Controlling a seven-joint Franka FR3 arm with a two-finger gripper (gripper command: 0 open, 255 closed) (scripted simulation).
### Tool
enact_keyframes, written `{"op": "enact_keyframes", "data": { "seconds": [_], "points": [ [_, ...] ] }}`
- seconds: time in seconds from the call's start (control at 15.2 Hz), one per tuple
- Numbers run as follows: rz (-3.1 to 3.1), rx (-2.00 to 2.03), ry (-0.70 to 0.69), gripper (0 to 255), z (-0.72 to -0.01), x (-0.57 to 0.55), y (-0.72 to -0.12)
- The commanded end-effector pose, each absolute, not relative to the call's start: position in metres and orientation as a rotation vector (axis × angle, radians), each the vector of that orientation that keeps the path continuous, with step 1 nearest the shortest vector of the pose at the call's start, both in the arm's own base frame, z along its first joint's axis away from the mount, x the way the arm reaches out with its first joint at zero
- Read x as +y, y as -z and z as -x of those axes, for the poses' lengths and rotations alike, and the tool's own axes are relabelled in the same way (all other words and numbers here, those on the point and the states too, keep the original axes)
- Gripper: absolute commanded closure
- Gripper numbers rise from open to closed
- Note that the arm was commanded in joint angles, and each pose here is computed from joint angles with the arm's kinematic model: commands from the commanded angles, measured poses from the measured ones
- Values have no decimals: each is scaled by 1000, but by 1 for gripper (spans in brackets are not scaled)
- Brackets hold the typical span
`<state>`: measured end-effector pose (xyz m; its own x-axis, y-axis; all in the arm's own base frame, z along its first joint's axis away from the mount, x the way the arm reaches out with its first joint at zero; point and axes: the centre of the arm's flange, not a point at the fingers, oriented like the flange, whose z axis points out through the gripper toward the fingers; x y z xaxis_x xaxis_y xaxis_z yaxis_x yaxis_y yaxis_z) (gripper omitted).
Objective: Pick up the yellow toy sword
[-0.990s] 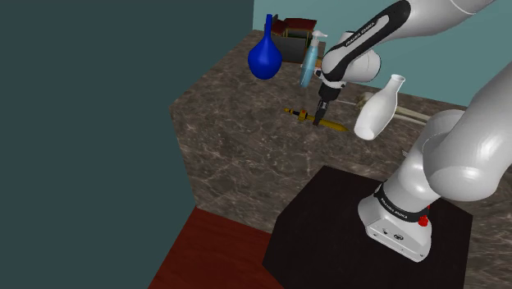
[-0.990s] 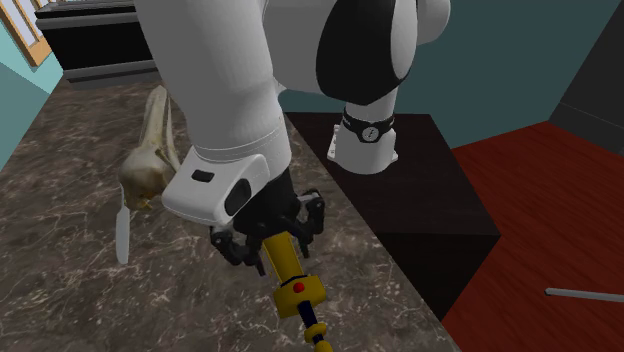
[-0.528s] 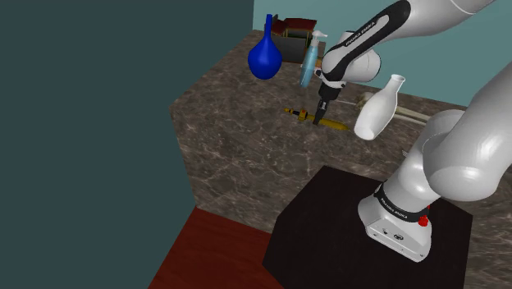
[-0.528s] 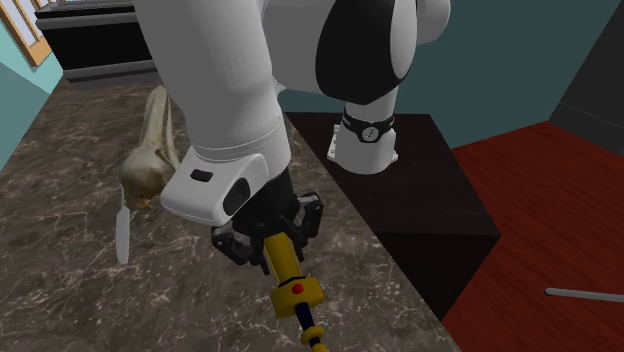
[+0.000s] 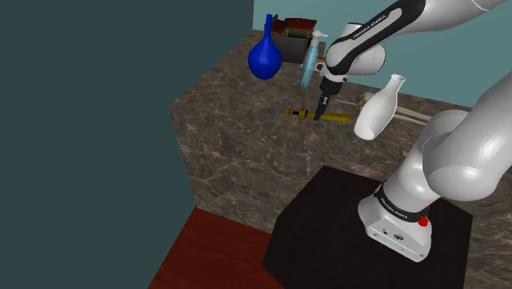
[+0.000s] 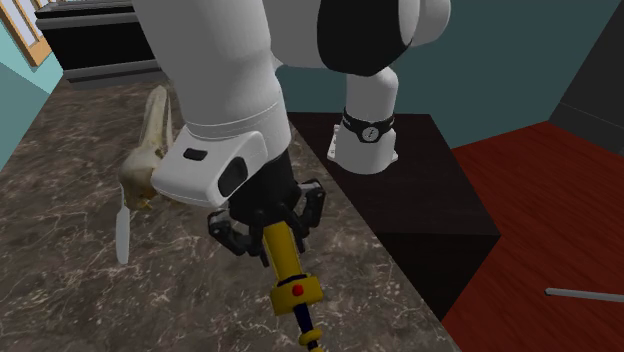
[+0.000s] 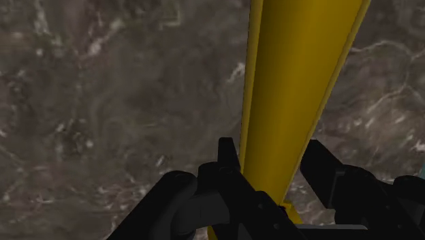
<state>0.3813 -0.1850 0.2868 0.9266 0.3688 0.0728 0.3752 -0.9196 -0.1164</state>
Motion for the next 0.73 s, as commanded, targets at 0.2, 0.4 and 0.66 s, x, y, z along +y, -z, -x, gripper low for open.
{"op": "enact_keyframes", "data": {
  "seconds": [0.2, 0.4, 0.66],
  "points": [
    [2958, -573, 74, 255, -379, -186, -314],
    [2958, -573, 74, 255, -379, -186, -330],
    [2958, -573, 74, 255, -379, -186, -342]
  ]
}}
